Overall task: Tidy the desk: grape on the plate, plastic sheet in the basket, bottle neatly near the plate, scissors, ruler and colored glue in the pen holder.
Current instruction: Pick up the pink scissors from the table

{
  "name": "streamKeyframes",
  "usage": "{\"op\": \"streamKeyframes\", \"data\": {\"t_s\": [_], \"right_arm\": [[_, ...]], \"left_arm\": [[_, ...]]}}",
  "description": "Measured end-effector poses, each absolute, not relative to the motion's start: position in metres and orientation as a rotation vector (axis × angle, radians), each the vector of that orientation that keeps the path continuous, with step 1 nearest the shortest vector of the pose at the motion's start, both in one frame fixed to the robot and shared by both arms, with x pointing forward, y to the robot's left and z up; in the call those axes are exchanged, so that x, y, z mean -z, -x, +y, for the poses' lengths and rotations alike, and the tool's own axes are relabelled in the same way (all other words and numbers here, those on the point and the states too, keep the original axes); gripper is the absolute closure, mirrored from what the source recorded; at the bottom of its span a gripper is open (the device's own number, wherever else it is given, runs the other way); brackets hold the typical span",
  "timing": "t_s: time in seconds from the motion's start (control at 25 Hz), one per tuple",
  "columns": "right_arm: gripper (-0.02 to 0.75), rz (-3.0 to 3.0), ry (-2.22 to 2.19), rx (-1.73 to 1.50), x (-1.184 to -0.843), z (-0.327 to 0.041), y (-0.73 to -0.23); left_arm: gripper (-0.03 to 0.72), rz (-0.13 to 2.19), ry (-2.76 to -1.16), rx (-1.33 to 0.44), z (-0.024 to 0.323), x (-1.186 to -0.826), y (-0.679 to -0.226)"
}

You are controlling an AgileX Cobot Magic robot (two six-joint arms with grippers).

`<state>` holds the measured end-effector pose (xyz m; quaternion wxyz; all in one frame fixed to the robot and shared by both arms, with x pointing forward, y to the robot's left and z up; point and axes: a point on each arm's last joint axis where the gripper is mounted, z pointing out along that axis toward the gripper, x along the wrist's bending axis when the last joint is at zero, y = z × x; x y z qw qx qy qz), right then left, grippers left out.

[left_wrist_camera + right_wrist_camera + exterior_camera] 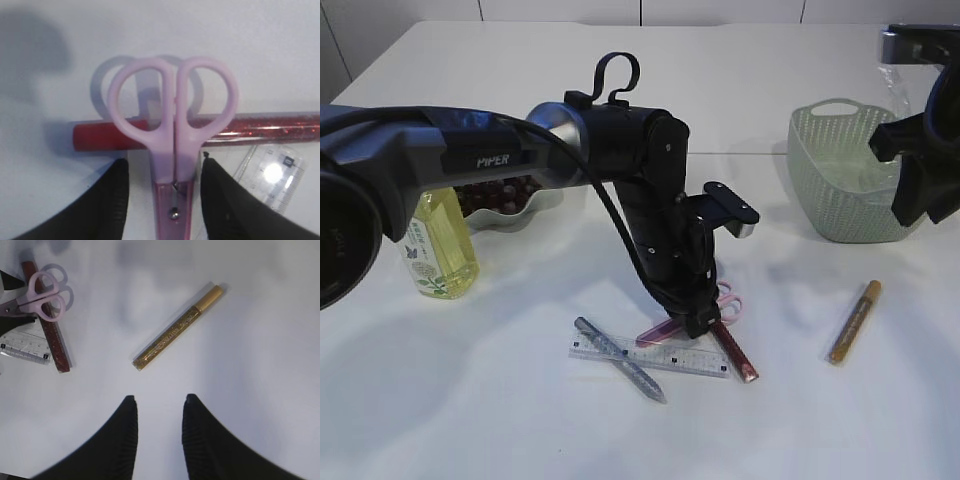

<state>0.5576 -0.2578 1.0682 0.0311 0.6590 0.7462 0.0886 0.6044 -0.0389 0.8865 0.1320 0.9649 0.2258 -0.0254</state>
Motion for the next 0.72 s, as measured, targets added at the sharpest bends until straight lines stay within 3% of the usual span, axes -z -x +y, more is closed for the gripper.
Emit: {"op": "streamKeyframes", "data": {"t_s": [0.36,0.72], "right_arm": [[0.5,2.299,-2.03,-0.273,-1.0682,-0.2578,-0.5576],[0.5,2.3,-2.027,-0.274,-1.0682,-0.2578,-0.5577]], "left_arm": [[0.498,0.645,-2.803,0.038,-0.0386,-0.8854,-0.6066],[0.515,0.645,-2.802,0.038,-0.0387,-0.8856,-0.6067]]}}
